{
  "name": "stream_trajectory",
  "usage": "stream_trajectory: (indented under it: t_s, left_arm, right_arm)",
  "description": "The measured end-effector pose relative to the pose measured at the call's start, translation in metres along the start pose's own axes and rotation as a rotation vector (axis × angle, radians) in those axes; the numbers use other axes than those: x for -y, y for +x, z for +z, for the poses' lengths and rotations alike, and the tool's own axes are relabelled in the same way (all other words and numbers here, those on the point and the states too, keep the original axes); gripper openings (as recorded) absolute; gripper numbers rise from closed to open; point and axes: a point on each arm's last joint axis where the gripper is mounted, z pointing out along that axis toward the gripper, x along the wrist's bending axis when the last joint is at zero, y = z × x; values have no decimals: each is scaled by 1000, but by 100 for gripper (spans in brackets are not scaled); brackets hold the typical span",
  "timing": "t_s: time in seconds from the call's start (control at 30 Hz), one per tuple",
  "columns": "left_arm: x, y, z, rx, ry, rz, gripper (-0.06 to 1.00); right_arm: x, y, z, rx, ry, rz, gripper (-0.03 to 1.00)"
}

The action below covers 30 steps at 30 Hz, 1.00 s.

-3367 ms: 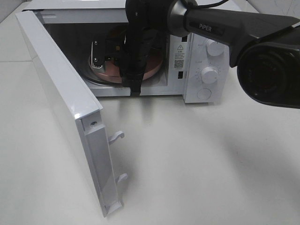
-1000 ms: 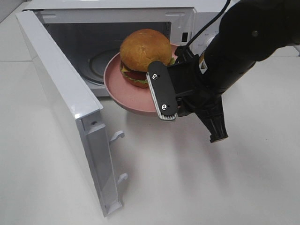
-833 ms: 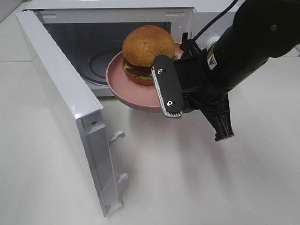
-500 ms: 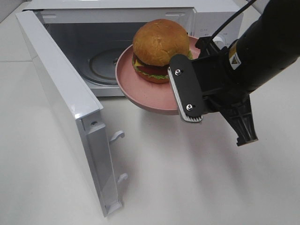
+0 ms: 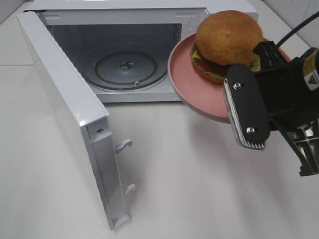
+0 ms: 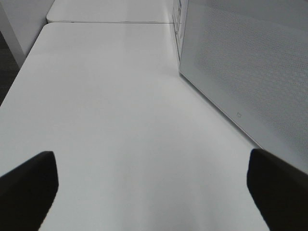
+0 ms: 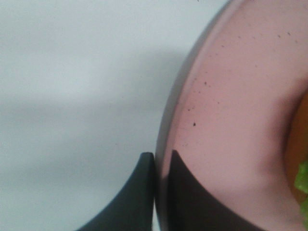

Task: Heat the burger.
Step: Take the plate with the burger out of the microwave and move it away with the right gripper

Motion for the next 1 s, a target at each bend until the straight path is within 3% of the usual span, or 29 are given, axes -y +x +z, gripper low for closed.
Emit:
stream_trajectory:
  t_s: [0.33,1.0]
  left_arm:
    - [0,0,0,0,0,0,99]
    - [0,0,0,0,0,0,99]
  right_arm:
    - [19,30,-10,-81,68,91,6]
    - [35,52,-13,-20,136,288,6]
